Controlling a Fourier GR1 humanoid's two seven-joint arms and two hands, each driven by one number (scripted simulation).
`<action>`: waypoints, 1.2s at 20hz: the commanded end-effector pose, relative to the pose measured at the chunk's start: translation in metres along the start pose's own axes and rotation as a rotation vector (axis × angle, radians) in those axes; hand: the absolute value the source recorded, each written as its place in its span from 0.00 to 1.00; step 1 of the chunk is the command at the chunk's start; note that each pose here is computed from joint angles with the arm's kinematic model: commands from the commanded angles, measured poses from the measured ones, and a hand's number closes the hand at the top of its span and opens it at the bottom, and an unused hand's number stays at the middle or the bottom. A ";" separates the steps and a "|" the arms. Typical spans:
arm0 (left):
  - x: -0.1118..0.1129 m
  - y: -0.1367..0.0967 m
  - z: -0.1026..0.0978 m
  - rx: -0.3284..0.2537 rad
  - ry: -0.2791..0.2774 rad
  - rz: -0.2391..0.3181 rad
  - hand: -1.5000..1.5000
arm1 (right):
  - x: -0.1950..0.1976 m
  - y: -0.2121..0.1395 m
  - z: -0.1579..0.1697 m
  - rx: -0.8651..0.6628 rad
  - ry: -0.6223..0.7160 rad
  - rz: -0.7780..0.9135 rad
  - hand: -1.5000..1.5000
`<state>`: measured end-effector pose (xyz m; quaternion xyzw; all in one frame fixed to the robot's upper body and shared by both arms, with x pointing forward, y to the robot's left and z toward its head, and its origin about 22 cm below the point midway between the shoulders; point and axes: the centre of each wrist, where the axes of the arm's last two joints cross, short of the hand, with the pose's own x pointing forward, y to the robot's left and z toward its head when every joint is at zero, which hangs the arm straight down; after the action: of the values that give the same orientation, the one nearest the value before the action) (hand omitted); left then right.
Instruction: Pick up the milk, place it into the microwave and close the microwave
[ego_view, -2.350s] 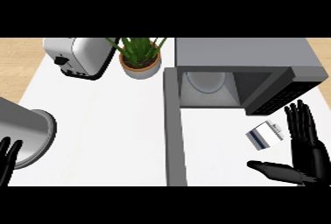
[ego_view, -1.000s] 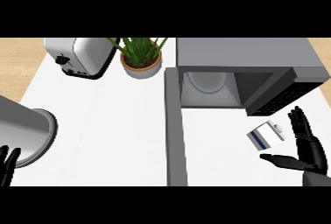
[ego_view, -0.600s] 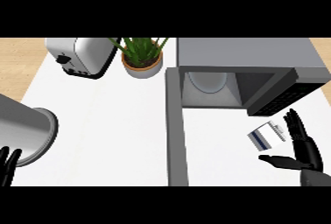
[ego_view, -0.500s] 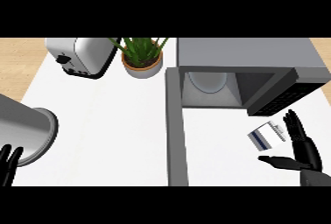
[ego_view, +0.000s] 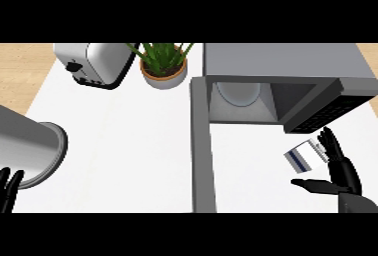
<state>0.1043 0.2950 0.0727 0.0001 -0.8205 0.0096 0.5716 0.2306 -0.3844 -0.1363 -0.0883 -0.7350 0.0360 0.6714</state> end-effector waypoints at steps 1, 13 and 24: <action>0.004 -0.002 -0.003 0.001 0.005 0.009 0.00 | -0.001 -0.011 0.008 -0.005 -0.123 -0.074 0.00; -0.006 0.010 -0.007 -0.009 -0.002 -0.005 0.00 | 0.004 0.015 -0.015 0.021 -0.167 -0.318 1.00; -0.001 0.005 0.005 0.010 0.025 0.015 0.00 | 0.003 0.038 -0.014 0.158 -0.173 -0.444 1.00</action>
<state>0.1017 0.3012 0.0723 0.0025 -0.8178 0.0124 0.5754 0.2365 -0.3581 -0.1422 0.0104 -0.7485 -0.0536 0.6608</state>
